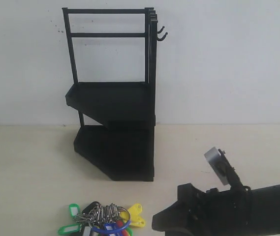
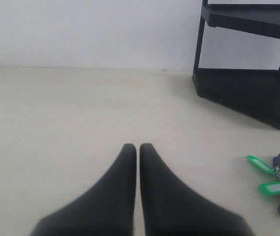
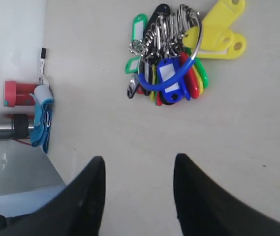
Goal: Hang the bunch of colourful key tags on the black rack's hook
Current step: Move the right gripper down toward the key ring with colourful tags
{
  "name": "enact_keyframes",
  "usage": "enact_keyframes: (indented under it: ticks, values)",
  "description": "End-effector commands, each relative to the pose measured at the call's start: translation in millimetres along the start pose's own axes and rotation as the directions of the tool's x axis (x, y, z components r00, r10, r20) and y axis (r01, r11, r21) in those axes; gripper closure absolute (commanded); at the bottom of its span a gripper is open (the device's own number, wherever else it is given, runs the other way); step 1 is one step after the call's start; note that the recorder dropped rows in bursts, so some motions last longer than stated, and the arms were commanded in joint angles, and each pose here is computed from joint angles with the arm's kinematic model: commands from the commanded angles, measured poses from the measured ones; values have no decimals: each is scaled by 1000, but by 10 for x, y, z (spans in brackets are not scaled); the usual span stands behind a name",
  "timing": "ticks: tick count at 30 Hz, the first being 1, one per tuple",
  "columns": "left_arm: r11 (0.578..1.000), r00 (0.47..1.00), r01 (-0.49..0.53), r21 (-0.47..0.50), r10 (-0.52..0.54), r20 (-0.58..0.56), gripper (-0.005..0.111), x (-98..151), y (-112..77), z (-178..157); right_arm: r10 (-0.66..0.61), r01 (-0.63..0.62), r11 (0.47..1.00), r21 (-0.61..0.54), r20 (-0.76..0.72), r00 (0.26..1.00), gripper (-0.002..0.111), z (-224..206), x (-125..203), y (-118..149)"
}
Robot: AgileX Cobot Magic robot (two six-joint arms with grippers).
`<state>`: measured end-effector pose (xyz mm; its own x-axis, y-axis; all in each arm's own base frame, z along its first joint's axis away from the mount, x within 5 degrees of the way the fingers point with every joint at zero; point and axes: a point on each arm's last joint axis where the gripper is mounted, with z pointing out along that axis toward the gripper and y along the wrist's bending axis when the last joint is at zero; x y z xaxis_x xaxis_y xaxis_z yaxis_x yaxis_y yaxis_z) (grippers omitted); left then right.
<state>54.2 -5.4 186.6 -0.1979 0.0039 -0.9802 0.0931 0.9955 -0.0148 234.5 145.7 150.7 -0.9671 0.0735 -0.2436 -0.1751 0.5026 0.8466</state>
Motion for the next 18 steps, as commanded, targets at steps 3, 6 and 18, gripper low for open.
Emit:
enact_keyframes:
  ticks: [3, 6, 18]
  values:
    - [1000, 1000, 3, -1, -3, 1, 102, -8, 0, 0, -30, 29, 1000, -9, -88, 996, 65, 407, -31, 43]
    - [1000, 1000, 3, -1, -3, 1, 102, -8, 0, 0, -22, 26, 999, 35, -94, 995, 65, 583, -86, 59]
    - [1000, 1000, 3, -1, -3, 1, 102, -8, 0, 0, 41, -30, 991, 133, -82, 996, 65, 949, -206, -8]
